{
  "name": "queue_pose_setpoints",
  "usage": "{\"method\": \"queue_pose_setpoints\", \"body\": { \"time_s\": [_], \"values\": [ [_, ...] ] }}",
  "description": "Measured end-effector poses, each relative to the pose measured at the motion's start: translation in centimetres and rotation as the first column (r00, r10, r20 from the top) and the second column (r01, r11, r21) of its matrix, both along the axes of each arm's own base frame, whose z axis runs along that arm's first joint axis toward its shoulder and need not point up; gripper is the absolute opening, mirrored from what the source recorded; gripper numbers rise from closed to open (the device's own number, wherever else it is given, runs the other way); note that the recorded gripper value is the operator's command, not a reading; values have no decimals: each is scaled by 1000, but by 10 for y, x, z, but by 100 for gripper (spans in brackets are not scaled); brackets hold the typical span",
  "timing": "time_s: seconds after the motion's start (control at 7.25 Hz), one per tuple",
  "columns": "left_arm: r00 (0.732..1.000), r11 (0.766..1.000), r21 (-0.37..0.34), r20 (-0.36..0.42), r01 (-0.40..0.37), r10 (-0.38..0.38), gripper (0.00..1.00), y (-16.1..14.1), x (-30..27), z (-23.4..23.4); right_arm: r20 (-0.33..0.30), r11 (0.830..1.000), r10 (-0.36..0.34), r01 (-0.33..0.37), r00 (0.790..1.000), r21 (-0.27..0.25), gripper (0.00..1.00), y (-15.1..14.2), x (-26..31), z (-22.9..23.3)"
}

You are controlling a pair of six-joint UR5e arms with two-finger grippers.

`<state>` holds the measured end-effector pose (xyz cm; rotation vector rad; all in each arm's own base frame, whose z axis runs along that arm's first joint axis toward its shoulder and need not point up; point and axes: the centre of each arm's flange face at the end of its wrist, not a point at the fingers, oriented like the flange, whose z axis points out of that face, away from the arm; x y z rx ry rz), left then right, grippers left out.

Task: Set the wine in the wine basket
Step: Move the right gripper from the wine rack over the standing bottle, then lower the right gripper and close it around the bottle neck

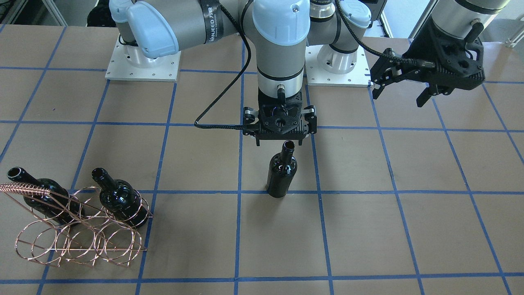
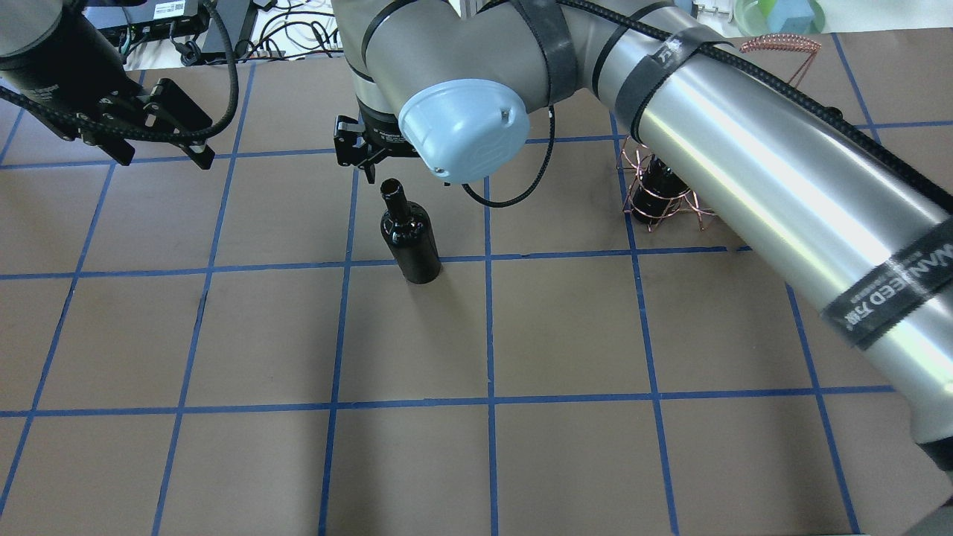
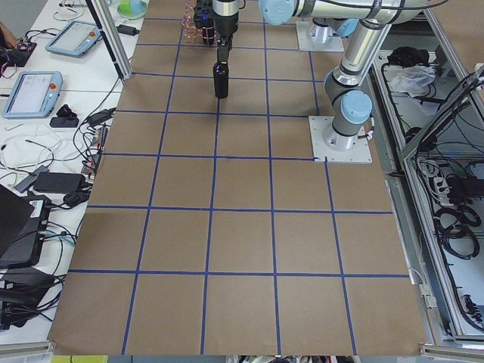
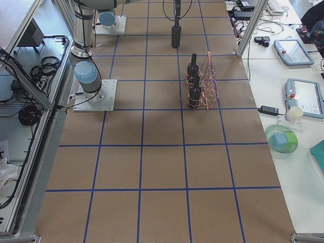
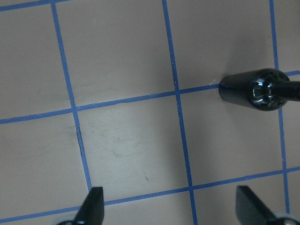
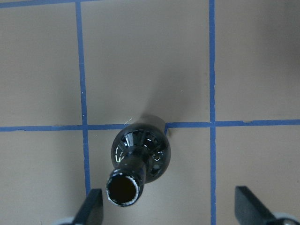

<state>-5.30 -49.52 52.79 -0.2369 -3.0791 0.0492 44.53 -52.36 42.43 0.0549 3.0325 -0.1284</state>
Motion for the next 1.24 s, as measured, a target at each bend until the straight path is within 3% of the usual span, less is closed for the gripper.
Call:
{"method": "queue_pose_setpoints", "body": {
  "time_s": [0.14, 0.41, 0.83, 1.1, 1.24],
  "values": [
    [1000, 1000, 12, -5, 5, -5, 100, -2, 0, -9, 7, 1000, 1, -1, 1000, 4, 100, 2, 6, -3],
    [1000, 999, 32, -2, 5, -5, 100, -3, 2, -23, 12, 1000, -11, 11, 1000, 11, 89, 7, 20, -14],
    [998, 999, 47, 63, -8, 5, 100, -1, 12, -26, 2, 1000, -11, 11, 1000, 23, 88, 4, 29, -38],
    [998, 998, 54, 59, -13, 10, 100, -4, 13, -31, -16, 999, -9, 9, 1000, 38, 71, 5, 28, -51],
    [998, 998, 55, 56, -14, 11, 100, -5, 12, -31, -20, 999, -8, 9, 1000, 42, 69, 6, 28, -54]
  ]
}}
